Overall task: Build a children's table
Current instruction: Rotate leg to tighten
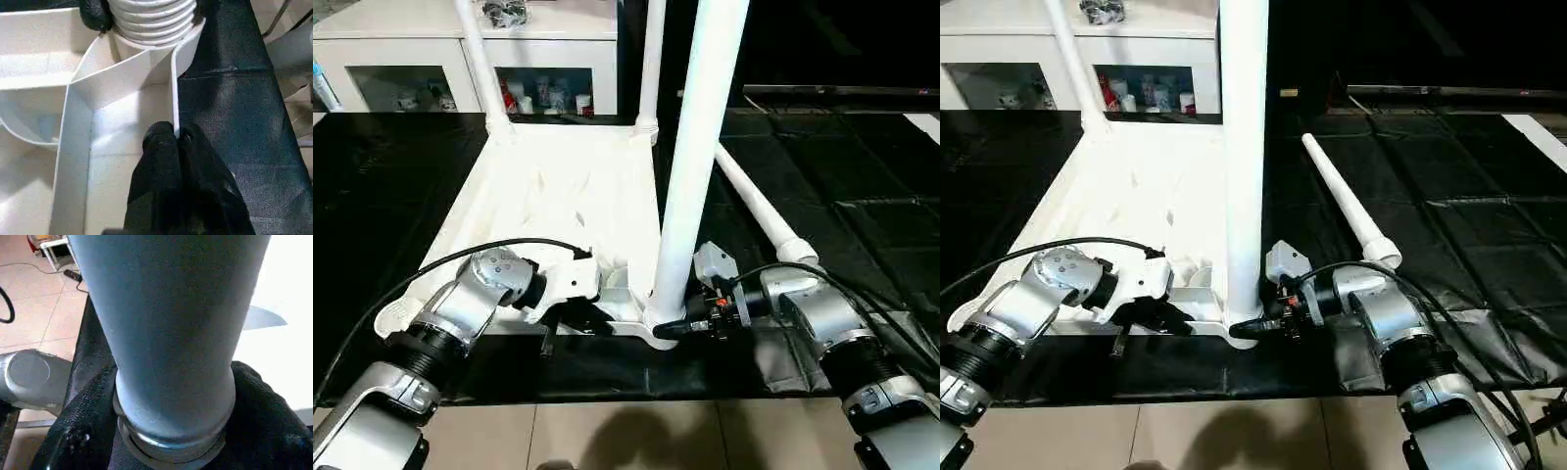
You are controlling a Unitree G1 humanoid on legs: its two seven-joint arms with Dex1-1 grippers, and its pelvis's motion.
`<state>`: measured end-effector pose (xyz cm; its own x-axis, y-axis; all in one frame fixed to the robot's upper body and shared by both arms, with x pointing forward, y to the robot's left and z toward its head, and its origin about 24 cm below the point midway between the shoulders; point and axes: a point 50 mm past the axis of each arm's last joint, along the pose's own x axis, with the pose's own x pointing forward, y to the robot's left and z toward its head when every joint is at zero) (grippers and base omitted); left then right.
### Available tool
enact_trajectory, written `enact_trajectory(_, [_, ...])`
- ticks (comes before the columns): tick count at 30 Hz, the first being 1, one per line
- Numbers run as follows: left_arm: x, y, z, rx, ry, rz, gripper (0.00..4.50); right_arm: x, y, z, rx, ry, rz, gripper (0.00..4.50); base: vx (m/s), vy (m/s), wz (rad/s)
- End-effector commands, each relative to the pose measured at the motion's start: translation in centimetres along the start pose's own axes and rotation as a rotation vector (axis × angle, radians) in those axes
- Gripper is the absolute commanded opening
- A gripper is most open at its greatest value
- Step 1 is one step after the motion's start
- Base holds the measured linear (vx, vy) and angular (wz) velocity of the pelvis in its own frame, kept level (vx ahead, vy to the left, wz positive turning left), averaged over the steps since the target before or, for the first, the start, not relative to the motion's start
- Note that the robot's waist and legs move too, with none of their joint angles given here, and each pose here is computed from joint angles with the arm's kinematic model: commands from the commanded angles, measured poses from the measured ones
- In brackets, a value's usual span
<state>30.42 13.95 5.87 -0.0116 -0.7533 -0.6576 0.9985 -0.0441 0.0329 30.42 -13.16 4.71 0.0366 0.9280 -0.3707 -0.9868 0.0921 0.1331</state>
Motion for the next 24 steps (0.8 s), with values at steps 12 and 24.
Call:
enact_trajectory(12, [2.9,2.6,3.7,-0.357,-0.172,0.419,0.0,6.6,-1.6,1.0,0.372,-0.309,-0.664,2.74,0.0,0.0,0.0])
enact_trajectory(24, [3.7,3.1,5.4,-0.418,-0.21,0.55,0.0,7.6,-2.3,2.5,0.311,-0.302,-0.762,3.76,0.0,0.0,0.0])
